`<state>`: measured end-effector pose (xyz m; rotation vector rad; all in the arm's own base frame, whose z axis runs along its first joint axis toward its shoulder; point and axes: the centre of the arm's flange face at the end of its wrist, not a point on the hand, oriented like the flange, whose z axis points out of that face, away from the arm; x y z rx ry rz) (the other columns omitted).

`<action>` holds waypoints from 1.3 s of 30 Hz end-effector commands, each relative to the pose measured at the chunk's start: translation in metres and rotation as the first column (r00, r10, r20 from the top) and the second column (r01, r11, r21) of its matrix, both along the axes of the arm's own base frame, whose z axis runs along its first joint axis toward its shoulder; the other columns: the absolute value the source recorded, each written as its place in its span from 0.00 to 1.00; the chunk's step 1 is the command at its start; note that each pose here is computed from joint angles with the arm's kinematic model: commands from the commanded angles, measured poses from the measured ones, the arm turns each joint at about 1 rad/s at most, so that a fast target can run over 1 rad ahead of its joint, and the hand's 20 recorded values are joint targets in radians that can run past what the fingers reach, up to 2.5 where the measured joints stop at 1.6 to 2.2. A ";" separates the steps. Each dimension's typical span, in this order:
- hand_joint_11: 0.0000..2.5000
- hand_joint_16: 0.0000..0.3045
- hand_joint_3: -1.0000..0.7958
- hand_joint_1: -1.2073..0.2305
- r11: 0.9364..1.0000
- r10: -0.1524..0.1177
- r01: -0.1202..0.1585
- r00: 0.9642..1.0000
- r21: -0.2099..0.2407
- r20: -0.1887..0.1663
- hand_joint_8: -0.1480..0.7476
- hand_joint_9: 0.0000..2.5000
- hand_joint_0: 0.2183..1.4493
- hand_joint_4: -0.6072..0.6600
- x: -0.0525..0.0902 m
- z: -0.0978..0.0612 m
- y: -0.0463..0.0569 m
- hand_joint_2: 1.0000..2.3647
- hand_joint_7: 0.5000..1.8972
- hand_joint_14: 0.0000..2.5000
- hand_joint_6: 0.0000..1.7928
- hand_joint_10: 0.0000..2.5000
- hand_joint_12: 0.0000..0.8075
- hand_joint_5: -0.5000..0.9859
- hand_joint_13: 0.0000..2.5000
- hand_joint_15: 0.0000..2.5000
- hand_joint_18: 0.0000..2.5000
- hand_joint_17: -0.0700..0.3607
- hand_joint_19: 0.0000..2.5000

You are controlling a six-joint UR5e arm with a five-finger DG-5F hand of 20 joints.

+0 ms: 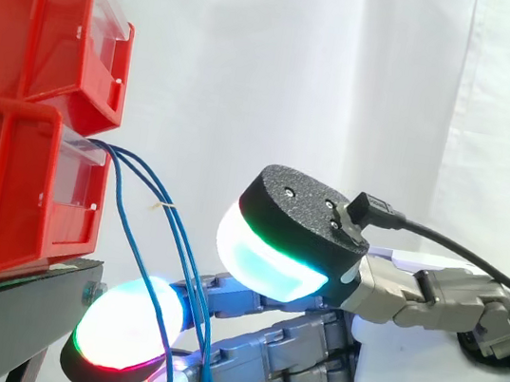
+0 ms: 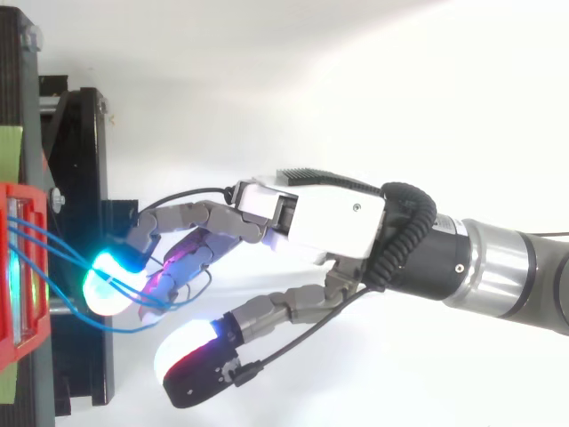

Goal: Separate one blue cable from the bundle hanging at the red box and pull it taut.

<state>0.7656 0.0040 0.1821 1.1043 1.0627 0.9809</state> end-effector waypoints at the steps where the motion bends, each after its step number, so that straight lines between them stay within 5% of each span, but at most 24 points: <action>1: 0.19 0.10 0.33 0.37 1.000 0.010 -0.010 1.000 0.005 0.009 0.52 0.38 0.35 0.69 0.002 0.003 0.003 0.00 0.27 0.00 0.28 0.00 0.40 0.24 0.33 0.13 0.27 0.32 0.14; 7: 0.20 0.10 0.36 0.39 0.999 0.044 -0.044 0.999 0.018 0.030 0.53 0.39 0.37 0.69 0.008 0.013 0.005 0.01 0.30 0.00 0.28 0.01 0.40 0.25 0.34 0.14 0.27 0.32 0.15; 15: 0.21 0.10 0.35 0.41 0.995 0.094 -0.095 0.995 0.036 0.030 0.53 0.40 0.37 0.69 0.010 0.016 -0.005 0.01 0.32 0.01 0.28 0.01 0.40 0.25 0.35 0.14 0.27 0.32 0.16; 27: 0.23 0.10 0.34 0.44 0.990 0.138 -0.138 0.990 0.043 -0.019 0.54 0.42 0.36 0.69 0.005 0.017 -0.022 0.01 0.34 0.01 0.28 0.01 0.40 0.26 0.36 0.15 0.28 0.32 0.15; 34: 0.29 0.09 0.35 0.42 0.991 0.127 -0.126 0.991 0.039 -0.042 0.54 0.45 0.36 0.69 -0.003 0.041 -0.041 0.01 0.35 0.01 0.28 0.01 0.41 0.26 0.41 0.20 0.30 0.31 0.16; 39: 0.32 0.09 0.34 0.42 0.992 0.123 -0.121 0.991 0.042 -0.057 0.55 0.47 0.37 0.69 -0.005 0.043 -0.044 0.01 0.35 0.01 0.28 0.01 0.41 0.26 0.43 0.22 0.31 0.31 0.16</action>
